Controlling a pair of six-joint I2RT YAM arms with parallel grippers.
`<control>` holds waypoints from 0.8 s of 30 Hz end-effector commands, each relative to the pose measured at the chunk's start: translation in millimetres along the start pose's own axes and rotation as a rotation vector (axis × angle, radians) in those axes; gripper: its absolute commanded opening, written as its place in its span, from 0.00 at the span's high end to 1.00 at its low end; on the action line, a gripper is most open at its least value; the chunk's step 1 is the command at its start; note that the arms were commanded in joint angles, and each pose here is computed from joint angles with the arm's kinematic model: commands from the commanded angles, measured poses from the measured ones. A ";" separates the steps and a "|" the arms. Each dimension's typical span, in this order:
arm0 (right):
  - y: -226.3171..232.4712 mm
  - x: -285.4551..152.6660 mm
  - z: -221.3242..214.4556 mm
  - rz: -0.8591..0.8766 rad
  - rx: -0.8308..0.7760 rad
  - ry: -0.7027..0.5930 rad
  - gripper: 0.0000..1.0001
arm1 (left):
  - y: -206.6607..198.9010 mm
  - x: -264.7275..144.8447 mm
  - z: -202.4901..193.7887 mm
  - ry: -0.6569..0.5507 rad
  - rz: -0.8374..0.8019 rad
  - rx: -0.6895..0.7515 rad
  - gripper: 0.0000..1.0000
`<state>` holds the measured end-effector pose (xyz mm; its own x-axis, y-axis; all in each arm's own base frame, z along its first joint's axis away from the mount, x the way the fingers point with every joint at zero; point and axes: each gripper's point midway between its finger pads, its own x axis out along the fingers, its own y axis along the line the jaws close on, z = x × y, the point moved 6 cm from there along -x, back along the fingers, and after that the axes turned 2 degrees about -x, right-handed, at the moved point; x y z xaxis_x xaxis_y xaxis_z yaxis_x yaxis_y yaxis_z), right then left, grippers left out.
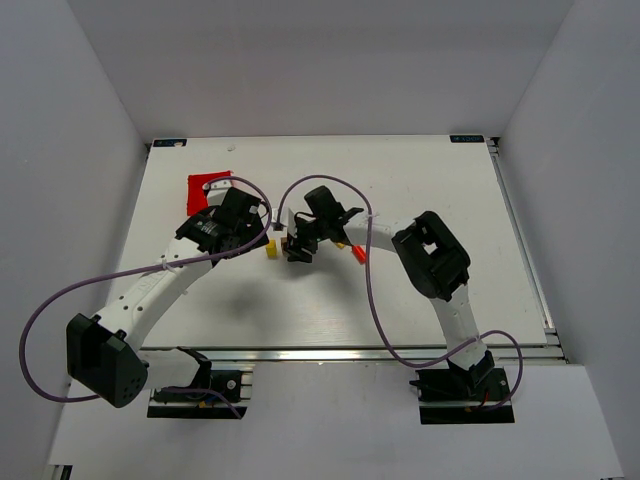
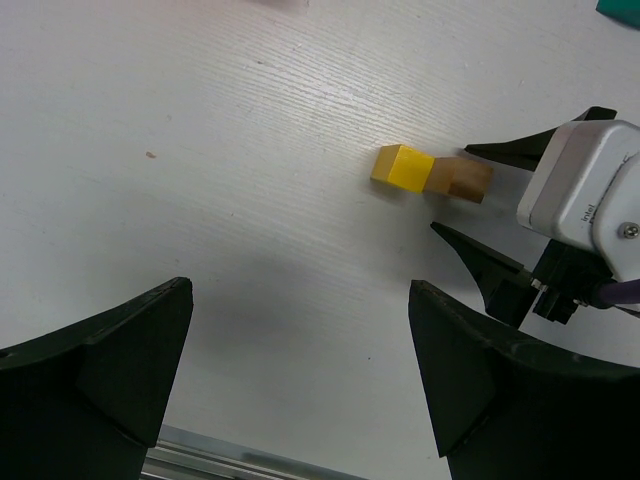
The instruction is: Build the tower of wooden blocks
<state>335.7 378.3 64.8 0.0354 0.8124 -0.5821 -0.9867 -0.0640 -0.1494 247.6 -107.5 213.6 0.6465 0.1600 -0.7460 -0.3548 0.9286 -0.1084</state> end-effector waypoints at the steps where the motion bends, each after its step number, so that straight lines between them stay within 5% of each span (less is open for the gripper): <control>1: -8.4 3.3 10.1 0.016 -0.030 -0.040 0.34 | -1.1 -0.3 0.5 -0.012 -0.014 0.002 0.02; 24: 3.2 2.6 7.0 0.071 -0.026 -0.008 0.42 | -2.0 1.4 -2.3 -0.002 -0.018 0.014 0.02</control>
<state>333.5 382.2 62.5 -0.0244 0.8114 -0.5839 -0.9837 -0.1235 -0.1304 247.5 -108.0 207.5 0.6383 0.1609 -0.7528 -0.3479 0.9326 -0.0957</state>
